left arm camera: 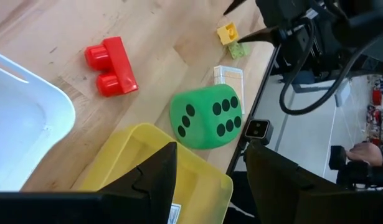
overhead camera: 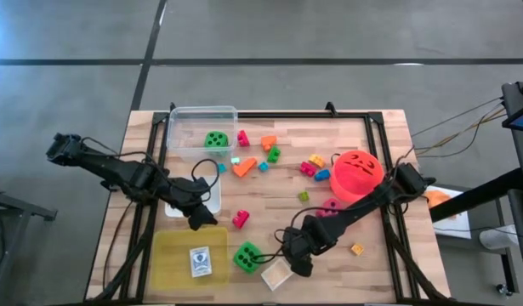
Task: Pick & Place Toys
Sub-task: Put the yellow game piece into the white bin
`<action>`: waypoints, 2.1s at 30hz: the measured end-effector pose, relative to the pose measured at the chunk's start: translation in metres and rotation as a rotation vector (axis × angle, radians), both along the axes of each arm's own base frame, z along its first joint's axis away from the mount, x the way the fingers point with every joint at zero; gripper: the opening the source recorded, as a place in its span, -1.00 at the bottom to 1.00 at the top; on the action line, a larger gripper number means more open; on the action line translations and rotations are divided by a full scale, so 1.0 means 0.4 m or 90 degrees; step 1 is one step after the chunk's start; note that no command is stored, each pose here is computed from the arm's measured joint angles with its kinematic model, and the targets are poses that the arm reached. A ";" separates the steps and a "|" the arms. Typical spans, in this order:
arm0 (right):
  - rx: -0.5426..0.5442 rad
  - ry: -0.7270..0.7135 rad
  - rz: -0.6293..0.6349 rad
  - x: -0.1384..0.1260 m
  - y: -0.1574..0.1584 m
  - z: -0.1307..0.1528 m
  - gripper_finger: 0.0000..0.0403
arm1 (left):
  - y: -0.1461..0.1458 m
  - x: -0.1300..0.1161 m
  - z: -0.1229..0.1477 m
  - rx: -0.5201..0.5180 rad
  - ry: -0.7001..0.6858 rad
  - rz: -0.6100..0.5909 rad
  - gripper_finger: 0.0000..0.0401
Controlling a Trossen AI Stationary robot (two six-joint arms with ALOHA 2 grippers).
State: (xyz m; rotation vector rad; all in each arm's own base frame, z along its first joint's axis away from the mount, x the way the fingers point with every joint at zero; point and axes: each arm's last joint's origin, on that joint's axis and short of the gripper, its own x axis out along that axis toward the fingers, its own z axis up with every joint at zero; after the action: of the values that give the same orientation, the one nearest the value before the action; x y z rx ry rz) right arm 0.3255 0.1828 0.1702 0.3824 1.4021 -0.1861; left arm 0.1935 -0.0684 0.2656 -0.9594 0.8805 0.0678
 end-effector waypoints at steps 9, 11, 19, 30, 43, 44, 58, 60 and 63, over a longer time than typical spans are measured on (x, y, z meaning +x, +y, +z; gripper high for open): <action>-0.018 -0.008 0.002 -0.008 0.000 -0.018 0.26 | 0.001 0.000 0.000 -0.001 0.000 0.002 -0.10; -0.014 -0.017 -0.001 -0.006 0.000 -0.021 0.26 | 0.001 0.000 0.000 -0.001 0.000 0.002 -0.10; -0.003 -0.028 -0.015 -0.006 0.010 -0.021 0.26 | 0.001 0.000 0.000 0.001 -0.001 0.000 -0.10; 0.000 -0.011 -0.071 -0.018 0.010 -0.035 0.26 | 0.001 0.000 0.000 0.009 -0.004 -0.008 -0.10; -0.014 -0.008 -0.098 -0.017 0.008 -0.049 0.26 | 0.001 0.000 0.000 0.007 -0.004 -0.009 -0.10; -0.015 -0.003 -0.097 -0.017 0.008 -0.055 0.26 | 0.001 0.000 0.000 0.007 -0.004 -0.009 -0.10; -0.039 0.019 -0.097 -0.008 0.012 -0.071 -0.25 | 0.000 0.000 0.000 0.004 -0.003 -0.013 -0.09; -0.031 0.008 -0.095 -0.004 0.014 -0.066 -0.38 | 0.000 0.000 0.000 0.004 -0.003 -0.013 -0.09; -0.025 -0.019 -0.084 -0.001 0.016 -0.039 -0.38 | 0.001 0.000 0.001 0.005 -0.004 -0.010 -0.09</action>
State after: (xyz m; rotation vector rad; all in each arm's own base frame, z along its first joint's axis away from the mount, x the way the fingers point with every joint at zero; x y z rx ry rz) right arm 0.3252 0.1890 0.1545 0.4432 1.3423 -0.3142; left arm 0.1937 -0.0682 0.2658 -0.9453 0.8810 0.0543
